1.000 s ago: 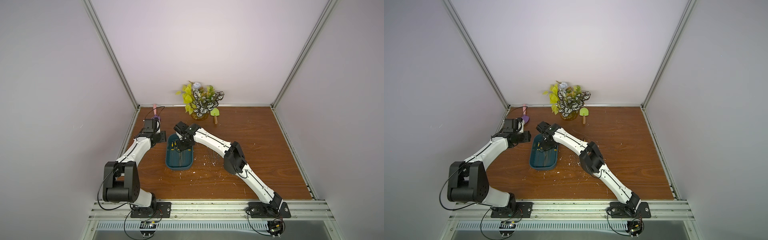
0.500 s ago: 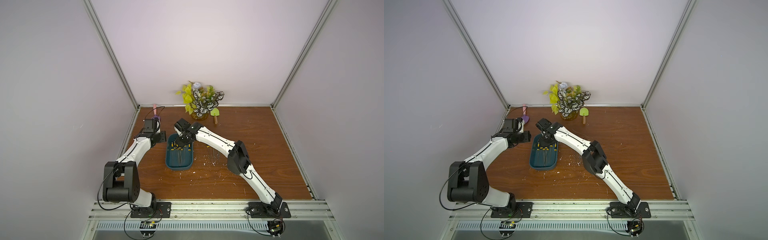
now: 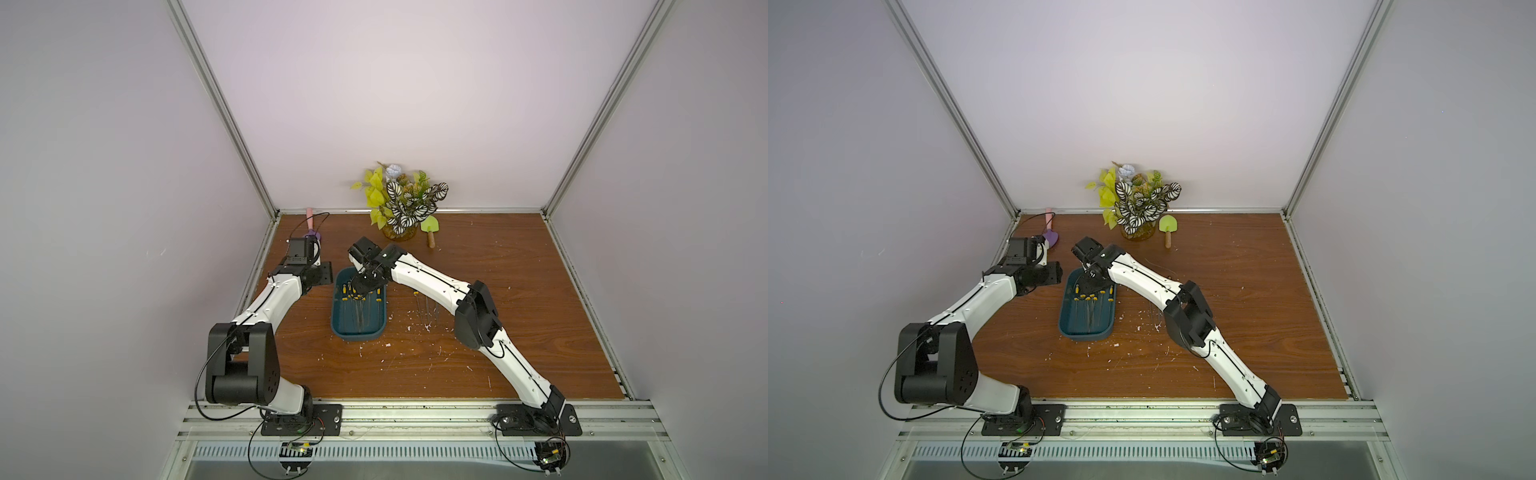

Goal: Take the file tool out of the storage box
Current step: Pick up the file tool from the storage box.

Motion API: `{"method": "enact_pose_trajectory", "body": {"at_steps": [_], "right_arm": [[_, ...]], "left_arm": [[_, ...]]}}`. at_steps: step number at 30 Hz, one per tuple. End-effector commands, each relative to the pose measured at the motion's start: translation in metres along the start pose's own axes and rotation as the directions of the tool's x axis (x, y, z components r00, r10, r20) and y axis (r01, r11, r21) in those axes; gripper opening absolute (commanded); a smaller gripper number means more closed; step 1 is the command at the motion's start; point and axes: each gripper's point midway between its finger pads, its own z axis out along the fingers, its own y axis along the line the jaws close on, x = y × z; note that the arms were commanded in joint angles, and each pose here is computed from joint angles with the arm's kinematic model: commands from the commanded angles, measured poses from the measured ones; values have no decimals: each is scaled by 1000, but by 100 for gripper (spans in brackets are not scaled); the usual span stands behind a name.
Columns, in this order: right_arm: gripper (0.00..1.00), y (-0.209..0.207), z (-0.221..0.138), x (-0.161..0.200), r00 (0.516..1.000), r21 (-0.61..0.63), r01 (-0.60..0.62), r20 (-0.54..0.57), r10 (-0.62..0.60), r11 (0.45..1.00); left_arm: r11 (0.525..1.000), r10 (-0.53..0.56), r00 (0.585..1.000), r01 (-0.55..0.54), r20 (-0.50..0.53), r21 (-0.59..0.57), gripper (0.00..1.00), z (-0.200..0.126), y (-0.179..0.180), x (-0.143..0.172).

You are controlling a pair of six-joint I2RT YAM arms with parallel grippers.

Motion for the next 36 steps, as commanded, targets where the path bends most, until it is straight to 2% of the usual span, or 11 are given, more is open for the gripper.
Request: {"method": "enact_pose_trajectory", "body": {"at_steps": [1,24,26,30,36], "right_arm": [[32,-3,3,5,999,11,-18,-29,18,1000],[31,-14,40,34,988,12,-27,-153,29,1000],[29,-14,41,35,987,8,-26,-156,27,1000],[19,-13,39,30,990,2,-24,-142,24,1000],[19,-18,41,30,989,21,-35,-142,38,999]], "left_arm": [[1000,-12,1000,12,23,-1,58,-6,3,-5],[1000,-7,1000,7,4,-27,58,-3,8,-1],[1000,-4,1000,4,-1,-30,58,-2,9,0],[999,-3,1000,3,-1,-38,58,-2,10,0],[999,4,1000,-4,-1,-43,58,-3,11,-1]]}}
